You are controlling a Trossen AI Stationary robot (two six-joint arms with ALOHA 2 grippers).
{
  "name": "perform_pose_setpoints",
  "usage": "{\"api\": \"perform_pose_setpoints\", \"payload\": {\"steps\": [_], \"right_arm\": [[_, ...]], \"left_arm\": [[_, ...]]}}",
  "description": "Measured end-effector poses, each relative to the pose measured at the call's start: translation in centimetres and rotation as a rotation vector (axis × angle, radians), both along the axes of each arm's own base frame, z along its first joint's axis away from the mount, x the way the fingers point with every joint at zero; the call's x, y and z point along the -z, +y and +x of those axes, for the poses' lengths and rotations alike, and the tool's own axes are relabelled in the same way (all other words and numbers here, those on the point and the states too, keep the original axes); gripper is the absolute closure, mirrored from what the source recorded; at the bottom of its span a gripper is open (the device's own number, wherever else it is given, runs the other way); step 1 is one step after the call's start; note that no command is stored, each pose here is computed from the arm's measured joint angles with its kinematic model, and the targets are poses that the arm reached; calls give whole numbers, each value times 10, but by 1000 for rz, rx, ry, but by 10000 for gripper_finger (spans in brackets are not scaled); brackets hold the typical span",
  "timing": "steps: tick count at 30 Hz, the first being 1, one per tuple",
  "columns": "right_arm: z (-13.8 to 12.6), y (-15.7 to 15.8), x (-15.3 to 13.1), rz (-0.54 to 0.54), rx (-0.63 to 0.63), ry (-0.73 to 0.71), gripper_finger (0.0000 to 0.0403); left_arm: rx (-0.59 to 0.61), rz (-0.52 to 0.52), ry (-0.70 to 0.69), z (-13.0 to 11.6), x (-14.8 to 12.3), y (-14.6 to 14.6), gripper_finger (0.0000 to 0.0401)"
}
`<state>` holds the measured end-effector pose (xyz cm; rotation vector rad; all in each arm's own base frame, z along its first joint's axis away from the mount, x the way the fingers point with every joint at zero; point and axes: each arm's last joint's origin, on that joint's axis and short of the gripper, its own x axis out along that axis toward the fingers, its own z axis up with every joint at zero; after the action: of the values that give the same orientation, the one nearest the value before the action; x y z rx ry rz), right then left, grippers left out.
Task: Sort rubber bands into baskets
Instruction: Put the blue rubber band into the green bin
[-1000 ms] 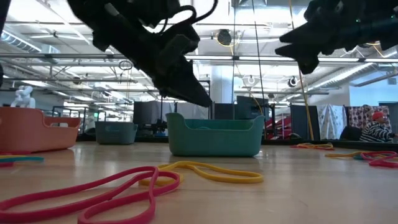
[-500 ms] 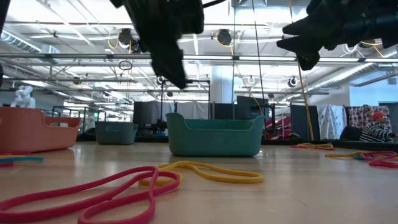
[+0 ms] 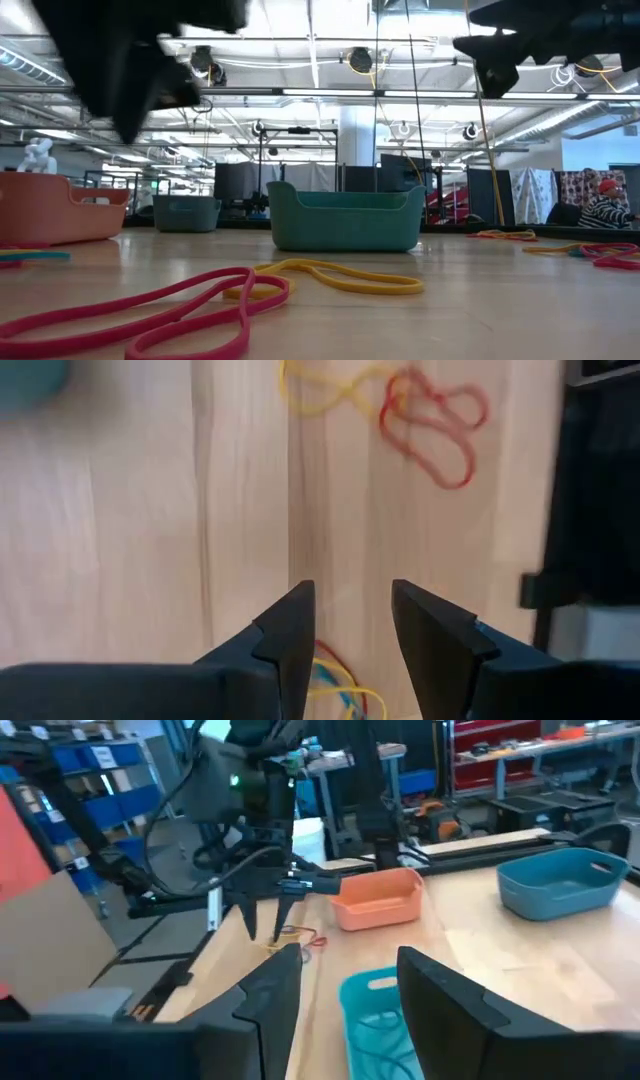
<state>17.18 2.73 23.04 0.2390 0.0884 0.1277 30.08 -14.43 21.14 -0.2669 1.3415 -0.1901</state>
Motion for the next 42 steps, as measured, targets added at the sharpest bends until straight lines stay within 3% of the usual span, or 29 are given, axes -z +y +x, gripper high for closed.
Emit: {"api": "perform_pose_setpoints", "payload": {"steps": [7,16,28,42], "right_arm": [[11,6,0,-17,-26,-64,243],[22,8,5,-23,-24,-83,243],[23,8,5,-40,-26,-85,243],[23,10,5,-40,-74,-85,243]], "left_arm": [[-41,99,13,-19,13,-21,260],[-8,236,49,-36,42,-10,260],[-6,210,8,-33,55,-2,260],[35,228,63,-30,72,-4,260]]}}
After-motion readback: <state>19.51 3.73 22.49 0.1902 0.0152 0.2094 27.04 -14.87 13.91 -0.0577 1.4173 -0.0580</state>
